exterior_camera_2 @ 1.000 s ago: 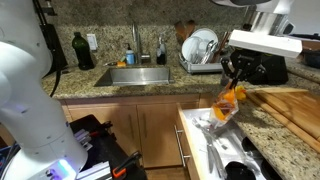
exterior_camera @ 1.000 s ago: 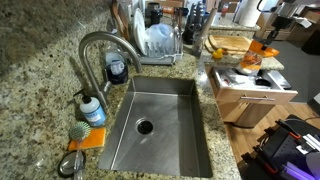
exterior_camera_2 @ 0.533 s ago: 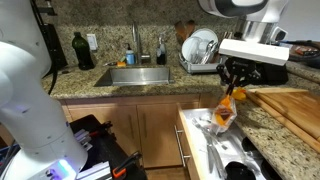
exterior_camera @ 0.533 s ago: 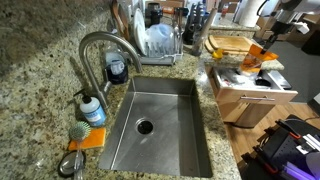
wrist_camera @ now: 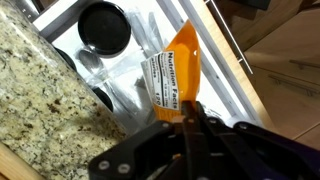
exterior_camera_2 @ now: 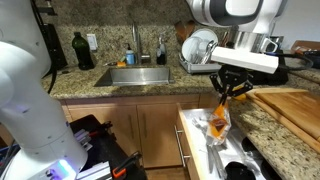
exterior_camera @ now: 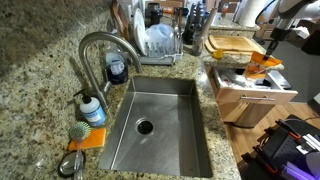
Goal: Place the orange pack inside the open drawer, take the pack out of the drawer and put it on the countertop
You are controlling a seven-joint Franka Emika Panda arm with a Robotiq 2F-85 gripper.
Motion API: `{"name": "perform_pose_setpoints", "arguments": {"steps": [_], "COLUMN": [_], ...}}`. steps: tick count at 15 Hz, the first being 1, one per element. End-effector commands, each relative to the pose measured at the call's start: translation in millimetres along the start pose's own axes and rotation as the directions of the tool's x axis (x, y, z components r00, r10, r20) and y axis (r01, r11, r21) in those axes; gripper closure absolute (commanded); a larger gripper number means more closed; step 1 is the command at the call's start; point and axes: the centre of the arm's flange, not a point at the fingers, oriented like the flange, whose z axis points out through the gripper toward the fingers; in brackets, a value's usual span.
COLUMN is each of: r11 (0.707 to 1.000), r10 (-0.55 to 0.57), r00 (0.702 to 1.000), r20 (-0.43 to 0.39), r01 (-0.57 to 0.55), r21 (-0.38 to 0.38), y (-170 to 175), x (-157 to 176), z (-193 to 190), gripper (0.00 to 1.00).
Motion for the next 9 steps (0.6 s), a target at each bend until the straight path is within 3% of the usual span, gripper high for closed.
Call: {"name": "perform_pose_setpoints", "arguments": {"steps": [1,7,8,9], "r11": [1.000,0.999,0.998,0.998], "r10": [0.022,0.043,0.054,0.056], "r00": [1.000,0.999,0.999,0.998], "r20": [0.013,0.007,0.001,-0.002], "r01": [-0.021,-0.043,-0.054,-0.056], "r21": [-0.020,-0.030,-0.035,-0.038], "y": [-4.8,-5.5,-4.7,-4.1], "x": [-5.6,-3.2,-2.6,-2.3], "z": [15.3,27.3,27.9,28.3], "gripper": [1.00,1.00,0.92,0.72]}}
